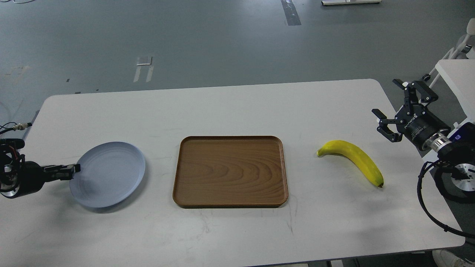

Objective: Place banana on plate with both arms
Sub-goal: 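Grasp the plate rim with the left gripper, then lift the plate with the left gripper and lower it onto the wooden tray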

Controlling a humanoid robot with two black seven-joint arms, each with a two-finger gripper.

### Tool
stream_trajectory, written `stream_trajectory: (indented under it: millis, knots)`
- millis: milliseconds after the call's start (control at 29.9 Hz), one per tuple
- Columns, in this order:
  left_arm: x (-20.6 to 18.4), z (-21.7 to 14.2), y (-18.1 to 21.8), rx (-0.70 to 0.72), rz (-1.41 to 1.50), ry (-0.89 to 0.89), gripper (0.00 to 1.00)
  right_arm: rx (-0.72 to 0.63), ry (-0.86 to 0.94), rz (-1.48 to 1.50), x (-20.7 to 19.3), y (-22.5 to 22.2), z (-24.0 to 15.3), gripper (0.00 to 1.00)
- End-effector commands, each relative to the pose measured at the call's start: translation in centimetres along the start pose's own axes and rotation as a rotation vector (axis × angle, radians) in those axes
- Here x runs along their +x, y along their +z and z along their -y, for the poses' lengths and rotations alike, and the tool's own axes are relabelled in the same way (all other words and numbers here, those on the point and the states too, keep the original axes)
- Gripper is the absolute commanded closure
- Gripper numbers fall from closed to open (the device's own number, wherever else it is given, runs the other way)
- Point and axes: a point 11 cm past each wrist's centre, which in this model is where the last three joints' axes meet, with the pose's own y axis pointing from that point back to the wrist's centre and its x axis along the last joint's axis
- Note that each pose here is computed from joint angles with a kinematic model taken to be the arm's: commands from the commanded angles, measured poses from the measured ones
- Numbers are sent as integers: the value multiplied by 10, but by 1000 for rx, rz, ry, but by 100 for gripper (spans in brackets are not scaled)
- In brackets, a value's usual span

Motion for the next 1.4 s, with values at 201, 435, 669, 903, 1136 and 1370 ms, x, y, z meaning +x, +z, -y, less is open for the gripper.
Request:
stream_trajectory:
  millis: [201, 435, 669, 903, 1136, 1370]
  knots:
    - [77, -5, 51, -140, -3, 82, 100, 9, 5, -3, 2, -4, 0, 0]
    - [142, -6, 154, -365, 136, 105, 100, 9, 7, -5, 3, -4, 0, 0]
    - [150, 28, 251, -519, 283, 46, 100, 13, 26, -22, 11, -11, -6, 0]
    - [126, 69, 306, -556, 368, -68, 100, 14, 56, -47, 24, -20, -15, 0]
    - [105, 105, 312, -495, 366, -135, 100, 16, 74, -59, 32, -25, -22, 0]
    - [95, 122, 319, -472, 363, -151, 100, 18, 77, -61, 33, -27, -23, 0]
